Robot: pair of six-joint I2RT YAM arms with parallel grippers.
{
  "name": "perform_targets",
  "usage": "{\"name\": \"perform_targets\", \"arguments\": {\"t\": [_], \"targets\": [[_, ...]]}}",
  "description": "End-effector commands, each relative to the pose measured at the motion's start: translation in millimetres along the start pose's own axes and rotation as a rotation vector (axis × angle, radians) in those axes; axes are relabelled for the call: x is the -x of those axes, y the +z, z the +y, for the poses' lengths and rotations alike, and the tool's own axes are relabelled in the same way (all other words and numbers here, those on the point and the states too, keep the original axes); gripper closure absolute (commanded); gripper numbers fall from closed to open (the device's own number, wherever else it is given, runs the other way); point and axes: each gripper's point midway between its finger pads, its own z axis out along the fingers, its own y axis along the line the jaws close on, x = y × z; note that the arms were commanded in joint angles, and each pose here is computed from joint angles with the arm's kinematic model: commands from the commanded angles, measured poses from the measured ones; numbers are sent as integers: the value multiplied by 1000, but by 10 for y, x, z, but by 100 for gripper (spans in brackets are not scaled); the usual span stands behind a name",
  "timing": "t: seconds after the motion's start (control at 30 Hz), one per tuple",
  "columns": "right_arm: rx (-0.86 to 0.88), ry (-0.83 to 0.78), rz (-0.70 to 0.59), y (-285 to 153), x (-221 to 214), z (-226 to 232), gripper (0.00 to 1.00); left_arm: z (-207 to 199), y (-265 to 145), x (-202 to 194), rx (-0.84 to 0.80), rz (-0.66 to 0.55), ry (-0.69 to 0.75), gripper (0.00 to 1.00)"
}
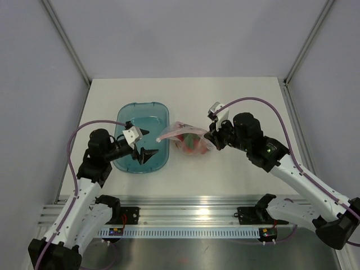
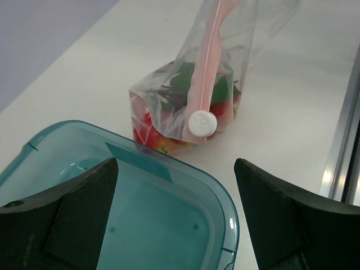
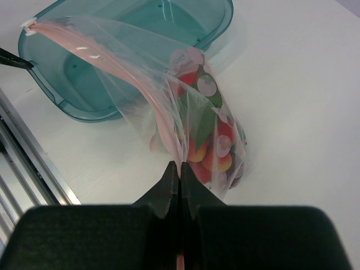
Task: Place the food in the zip-top bag and seal the zipper
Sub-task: Adjust the zipper food storage bag at the center of the board.
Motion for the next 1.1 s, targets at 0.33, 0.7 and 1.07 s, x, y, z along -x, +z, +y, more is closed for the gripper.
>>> {"name": "perform_targets", "arguments": {"t": [0.33, 0.7, 1.07], "targets": [[39, 32, -39, -114, 215, 25, 100, -28, 327, 249, -85, -115, 114, 18], [19, 36, -40, -170, 274, -15, 100, -12, 442, 272, -139, -95, 108, 73], [-7, 46, 21, -148, 245, -84, 63, -51, 369, 637, -145, -187, 110, 100]]}}
